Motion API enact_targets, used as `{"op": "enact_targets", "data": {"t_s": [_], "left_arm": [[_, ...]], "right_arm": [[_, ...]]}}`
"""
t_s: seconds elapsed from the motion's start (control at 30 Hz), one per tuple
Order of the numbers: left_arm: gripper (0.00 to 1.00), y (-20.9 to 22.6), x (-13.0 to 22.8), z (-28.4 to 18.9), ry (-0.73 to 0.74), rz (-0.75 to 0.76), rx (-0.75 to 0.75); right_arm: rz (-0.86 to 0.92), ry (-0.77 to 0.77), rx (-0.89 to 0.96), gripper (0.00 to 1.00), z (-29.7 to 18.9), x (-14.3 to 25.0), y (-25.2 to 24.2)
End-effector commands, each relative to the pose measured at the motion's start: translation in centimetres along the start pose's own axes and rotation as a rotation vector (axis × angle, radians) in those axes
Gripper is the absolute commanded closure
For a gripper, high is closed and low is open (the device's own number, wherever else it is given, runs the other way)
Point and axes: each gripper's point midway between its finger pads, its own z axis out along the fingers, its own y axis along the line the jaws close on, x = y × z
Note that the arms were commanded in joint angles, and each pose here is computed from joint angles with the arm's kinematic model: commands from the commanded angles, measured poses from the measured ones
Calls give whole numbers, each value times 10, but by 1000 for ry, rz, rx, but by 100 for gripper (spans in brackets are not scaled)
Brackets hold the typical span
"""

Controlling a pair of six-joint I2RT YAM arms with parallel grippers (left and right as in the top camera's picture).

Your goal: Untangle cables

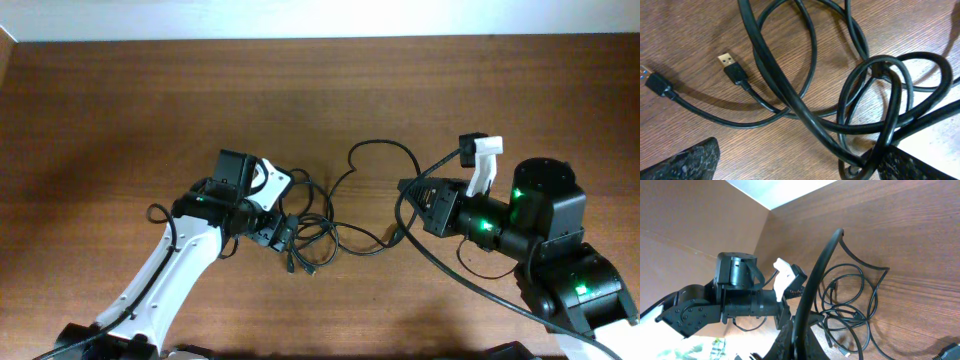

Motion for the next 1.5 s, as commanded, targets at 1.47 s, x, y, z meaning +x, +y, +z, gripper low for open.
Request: {"op": "enact_targets", "data": {"t_s": [1.47], "left_arm": [[1,3,21,31,120,-76,21]], "right_arm": [[-57,-437,488,96,-94,-158,-76]]}}
